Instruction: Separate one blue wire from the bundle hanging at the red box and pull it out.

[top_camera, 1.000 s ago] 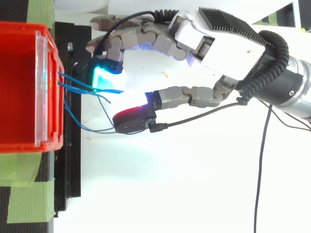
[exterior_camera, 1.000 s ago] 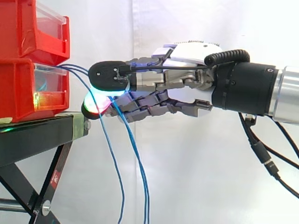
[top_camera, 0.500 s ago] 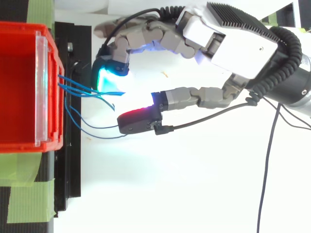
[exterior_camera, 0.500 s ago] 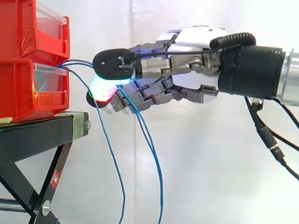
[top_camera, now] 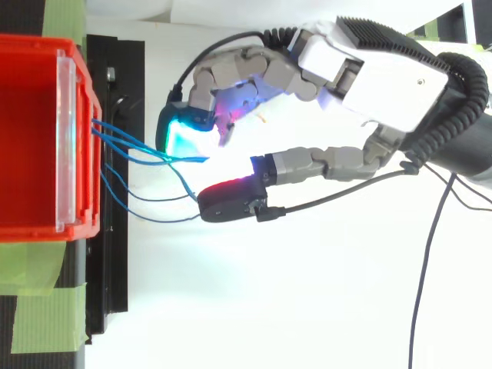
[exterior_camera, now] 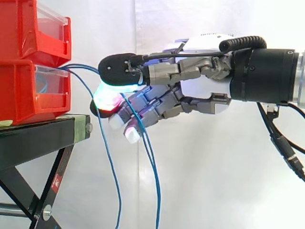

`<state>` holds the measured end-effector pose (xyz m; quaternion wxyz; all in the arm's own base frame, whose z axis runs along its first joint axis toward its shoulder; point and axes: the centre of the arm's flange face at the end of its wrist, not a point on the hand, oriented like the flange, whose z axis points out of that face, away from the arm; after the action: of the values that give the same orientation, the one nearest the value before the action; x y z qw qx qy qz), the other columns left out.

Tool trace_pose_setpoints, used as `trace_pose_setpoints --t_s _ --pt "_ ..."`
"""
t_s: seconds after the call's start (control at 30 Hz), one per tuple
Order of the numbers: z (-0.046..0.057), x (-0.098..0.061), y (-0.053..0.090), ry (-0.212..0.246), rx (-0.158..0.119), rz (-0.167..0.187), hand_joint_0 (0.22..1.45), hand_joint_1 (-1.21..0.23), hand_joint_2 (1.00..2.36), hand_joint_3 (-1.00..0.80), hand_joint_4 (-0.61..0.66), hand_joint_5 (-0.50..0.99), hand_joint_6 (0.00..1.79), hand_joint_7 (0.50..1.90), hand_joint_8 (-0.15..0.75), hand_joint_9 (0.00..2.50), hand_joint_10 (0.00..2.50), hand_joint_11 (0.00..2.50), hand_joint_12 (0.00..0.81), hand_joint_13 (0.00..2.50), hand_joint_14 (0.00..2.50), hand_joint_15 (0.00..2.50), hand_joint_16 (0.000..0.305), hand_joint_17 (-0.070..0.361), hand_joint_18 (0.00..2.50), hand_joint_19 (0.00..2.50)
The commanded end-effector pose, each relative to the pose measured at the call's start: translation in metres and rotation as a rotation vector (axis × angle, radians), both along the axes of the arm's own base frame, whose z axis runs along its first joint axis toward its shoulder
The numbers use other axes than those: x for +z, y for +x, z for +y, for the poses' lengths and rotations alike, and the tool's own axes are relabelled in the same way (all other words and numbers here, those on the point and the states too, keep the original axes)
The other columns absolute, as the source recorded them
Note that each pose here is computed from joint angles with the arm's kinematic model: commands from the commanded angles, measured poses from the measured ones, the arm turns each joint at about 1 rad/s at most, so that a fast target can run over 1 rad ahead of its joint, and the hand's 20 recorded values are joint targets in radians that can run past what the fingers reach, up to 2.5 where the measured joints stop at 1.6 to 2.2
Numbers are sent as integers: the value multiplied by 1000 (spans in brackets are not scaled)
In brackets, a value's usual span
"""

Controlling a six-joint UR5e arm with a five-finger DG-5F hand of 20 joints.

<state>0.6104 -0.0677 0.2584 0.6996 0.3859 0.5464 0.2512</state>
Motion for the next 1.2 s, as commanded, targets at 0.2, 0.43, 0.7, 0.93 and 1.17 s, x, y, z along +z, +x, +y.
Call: trace_pose_setpoints --t_s 0.2,0.43,0.7,0.93,1.17 --pt "27 -12 -10 224 28 56 676 -713 1020 -266 141 -194 765 1056 352 829 14 539 405 1254 16 481 43 96 451 171" --pt "43 -20 -18 383 49 102 679 -710 1020 -277 153 -195 764 1053 360 836 13 519 410 1435 18 567 41 92 482 160" --pt "51 -27 -28 458 43 170 687 -705 1018 -299 151 -196 761 1051 364 850 14 529 384 1650 24 924 40 90 492 167" --pt "51 -15 -29 446 49 159 688 -704 1017 -303 158 -197 760 1052 361 842 14 528 365 1662 23 1064 40 91 491 193" --pt "48 5 -36 371 31 156 685 -702 1018 -300 160 -198 759 1056 355 841 14 540 348 1670 22 1207 42 95 503 220"
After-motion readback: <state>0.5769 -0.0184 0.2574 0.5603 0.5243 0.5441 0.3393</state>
